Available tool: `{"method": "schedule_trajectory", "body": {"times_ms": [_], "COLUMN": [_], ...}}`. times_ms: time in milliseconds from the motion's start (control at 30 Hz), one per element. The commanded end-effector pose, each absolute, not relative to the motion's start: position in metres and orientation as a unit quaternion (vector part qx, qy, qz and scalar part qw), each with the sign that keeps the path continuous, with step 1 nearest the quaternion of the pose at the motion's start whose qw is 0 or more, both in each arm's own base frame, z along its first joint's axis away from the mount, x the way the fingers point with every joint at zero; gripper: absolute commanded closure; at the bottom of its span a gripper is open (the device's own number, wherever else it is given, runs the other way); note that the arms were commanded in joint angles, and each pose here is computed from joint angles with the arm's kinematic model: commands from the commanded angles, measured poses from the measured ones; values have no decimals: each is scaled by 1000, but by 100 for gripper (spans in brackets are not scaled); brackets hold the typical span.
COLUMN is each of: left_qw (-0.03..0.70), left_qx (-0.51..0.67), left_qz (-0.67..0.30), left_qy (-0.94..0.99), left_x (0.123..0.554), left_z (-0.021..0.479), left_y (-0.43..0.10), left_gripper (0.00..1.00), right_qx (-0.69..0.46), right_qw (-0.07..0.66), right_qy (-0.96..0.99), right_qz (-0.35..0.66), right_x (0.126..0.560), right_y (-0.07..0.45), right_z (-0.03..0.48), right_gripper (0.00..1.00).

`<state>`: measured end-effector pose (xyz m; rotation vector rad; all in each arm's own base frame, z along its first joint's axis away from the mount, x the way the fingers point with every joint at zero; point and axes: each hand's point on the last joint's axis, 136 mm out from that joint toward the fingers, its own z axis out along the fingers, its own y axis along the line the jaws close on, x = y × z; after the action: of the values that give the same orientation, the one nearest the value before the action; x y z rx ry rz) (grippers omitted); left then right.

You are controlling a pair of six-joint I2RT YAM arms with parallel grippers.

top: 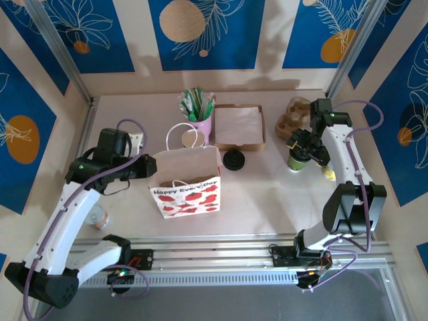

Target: Pack the takeout coffee

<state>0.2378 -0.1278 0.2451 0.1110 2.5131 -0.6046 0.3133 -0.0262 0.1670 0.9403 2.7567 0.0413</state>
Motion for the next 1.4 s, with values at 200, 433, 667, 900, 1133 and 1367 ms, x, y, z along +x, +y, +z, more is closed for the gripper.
{"method": "schedule_trajectory", "body": {"times_ms": [200,433,667,900,1133,1367], "left_qw": [299,304,300,302,304,303], "left_qx": [83,86,83,83,84,85], "left_qz": [-226,-223,-231,-220,-212,-206], "left_qy": [923,922,922,924,925,926], "left_x": [257,261,265,266,266,266], "left_z": [256,258,252,251,251,250], "left_y": [-140,-141,-144,-141,-139,-138], "left_gripper": [81,81,81,81,81,82], "right_qx": [294,288,269,262,256,253], "right_qw": [94,73,68,55,47,41], "right_qy": [951,955,961,963,966,967], "right_qz": [30,13,18,13,5,3], "right_x": [329,331,339,343,346,347], "right_y": [-23,-30,-26,-28,-29,-30], "right_z": [167,156,149,141,132,126], "right_gripper": [1,1,1,1,1,1]}}
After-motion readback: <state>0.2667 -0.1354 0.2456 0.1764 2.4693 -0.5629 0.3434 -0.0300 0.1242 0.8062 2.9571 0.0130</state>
